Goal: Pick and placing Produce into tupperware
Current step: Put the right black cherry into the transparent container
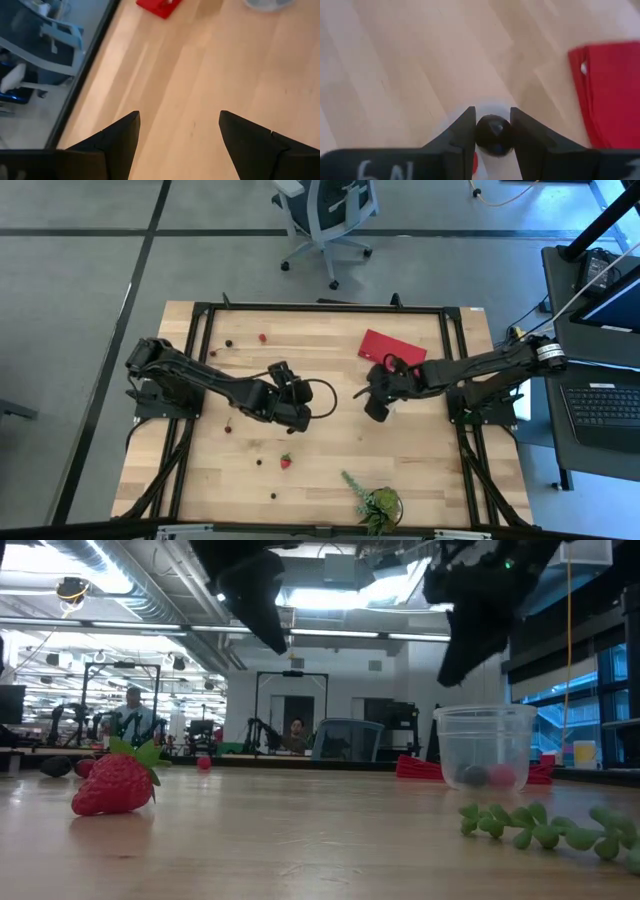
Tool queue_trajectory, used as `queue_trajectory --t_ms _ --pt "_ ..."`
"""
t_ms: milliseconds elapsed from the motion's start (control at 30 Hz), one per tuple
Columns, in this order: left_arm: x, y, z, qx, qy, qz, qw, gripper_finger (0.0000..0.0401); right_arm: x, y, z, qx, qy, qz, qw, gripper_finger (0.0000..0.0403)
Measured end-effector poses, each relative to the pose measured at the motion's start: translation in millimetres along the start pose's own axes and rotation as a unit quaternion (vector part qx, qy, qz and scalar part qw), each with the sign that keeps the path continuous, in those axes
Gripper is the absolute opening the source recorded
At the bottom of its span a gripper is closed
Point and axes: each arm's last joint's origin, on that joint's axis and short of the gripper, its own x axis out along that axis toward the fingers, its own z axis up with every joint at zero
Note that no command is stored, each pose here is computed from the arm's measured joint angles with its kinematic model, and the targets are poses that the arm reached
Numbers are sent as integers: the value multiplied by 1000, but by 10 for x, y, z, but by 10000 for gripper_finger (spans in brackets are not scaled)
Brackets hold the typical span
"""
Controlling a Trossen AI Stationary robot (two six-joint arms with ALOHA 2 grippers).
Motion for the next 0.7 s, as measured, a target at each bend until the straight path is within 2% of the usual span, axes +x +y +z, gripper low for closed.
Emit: queue_trajectory --t_ms 233,467,700 --pt "76 -42 -105 3 23 -25 999 266 118 -41 -163 26 35 3 999 105" --pt "148 -87 -233 -11 60 -64 996 266 240 -65 -311 28 56 25 998 105" --pt "183 -140 -312 -24 96 -123 987 266 329 -100 -419 26 60 22 998 105"
